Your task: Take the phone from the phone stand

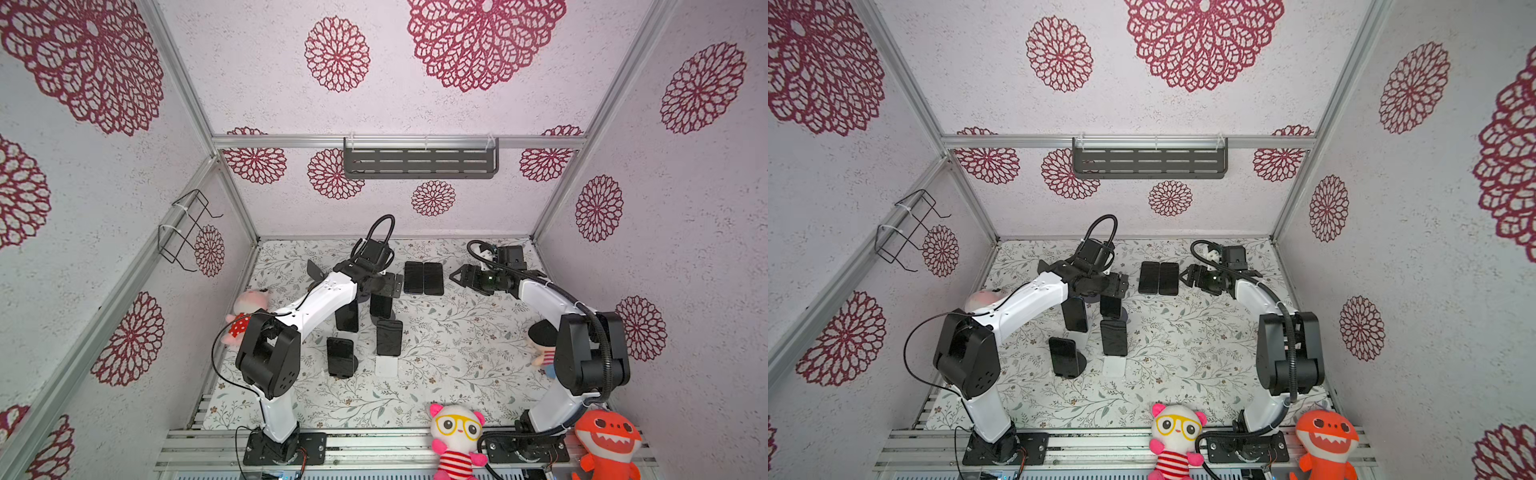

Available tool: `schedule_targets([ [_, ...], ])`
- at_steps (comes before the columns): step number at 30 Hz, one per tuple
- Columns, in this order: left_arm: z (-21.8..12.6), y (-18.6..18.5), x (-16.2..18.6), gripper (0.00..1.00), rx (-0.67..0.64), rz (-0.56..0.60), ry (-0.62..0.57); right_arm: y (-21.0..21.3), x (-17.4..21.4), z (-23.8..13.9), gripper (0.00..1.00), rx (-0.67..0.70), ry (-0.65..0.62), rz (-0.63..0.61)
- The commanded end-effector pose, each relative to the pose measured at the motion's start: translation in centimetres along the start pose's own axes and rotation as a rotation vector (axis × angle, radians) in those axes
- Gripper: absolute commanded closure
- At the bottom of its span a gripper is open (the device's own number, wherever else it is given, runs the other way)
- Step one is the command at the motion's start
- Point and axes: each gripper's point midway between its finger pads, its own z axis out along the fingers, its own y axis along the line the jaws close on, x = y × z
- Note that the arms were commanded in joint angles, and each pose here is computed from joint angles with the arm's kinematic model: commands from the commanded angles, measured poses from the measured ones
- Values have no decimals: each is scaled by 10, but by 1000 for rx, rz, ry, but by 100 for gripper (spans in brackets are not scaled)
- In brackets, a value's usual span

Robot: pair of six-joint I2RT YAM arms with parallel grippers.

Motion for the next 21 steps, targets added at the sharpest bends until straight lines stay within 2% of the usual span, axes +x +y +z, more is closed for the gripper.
schedule_targets([
  [1,7,2,2,1,-19,-7,-5,5,-5,-4,18,-30,-27,-21],
  [9,11,3,5,4,-29,-5,10,4,-5,-2,18,-35,-25,-17],
  [21,6,7,-1,18,-52,-8,-3,1,-2,-2,18,-32,-20,-14],
])
